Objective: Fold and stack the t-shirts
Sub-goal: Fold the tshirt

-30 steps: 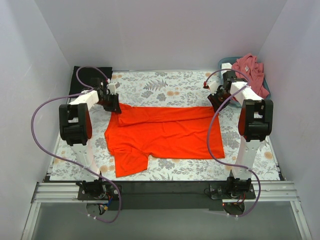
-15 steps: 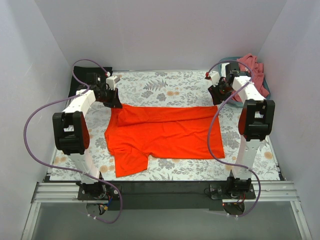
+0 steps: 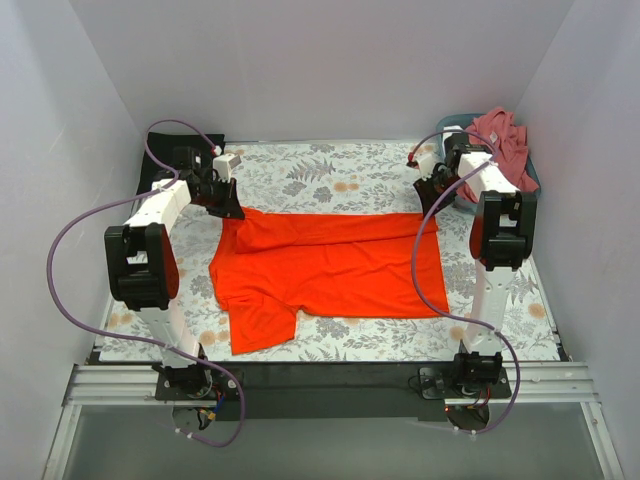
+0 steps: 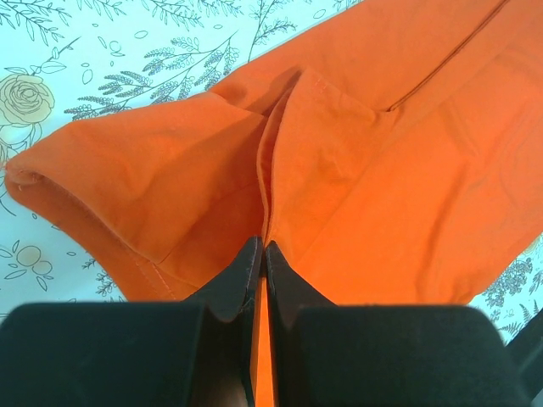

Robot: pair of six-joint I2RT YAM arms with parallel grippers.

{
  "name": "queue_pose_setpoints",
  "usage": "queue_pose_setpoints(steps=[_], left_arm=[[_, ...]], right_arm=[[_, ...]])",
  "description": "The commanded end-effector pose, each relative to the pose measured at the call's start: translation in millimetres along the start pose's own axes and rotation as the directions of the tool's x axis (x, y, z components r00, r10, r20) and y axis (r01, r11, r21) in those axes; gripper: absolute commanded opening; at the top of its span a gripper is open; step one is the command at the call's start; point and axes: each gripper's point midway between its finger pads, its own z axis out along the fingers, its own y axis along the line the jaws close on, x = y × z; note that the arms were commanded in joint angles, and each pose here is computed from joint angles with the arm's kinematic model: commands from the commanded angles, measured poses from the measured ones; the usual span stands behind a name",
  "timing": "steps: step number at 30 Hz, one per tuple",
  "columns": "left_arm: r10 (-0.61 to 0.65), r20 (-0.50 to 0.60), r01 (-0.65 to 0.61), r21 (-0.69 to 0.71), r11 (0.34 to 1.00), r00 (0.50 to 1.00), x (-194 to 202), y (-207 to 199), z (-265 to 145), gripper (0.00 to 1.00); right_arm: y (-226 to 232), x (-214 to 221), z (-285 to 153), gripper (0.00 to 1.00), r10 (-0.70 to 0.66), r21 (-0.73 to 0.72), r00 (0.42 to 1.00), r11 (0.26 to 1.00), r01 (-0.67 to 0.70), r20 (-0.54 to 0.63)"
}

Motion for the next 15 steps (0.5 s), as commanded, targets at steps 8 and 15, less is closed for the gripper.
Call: queue_pose_setpoints(steps=[8, 15], left_arm=[[0.063, 0.045, -0.062, -0.008, 0.998, 0.997, -12.5, -9.9, -15.3, 0.0], [0.063, 0.045, -0.063, -0.009, 0.998, 0.997, -12.5, -10.0, -14.7, 0.0]], right_arm=[[8.6, -5.8, -23.5, 0.37, -0.005, -0.004, 1.0, 1.0, 0.005, 0.028], [13.5, -5.4, -32.5, 0.36, -0.017, 0.002, 0.999, 1.0, 0.017, 0.032]])
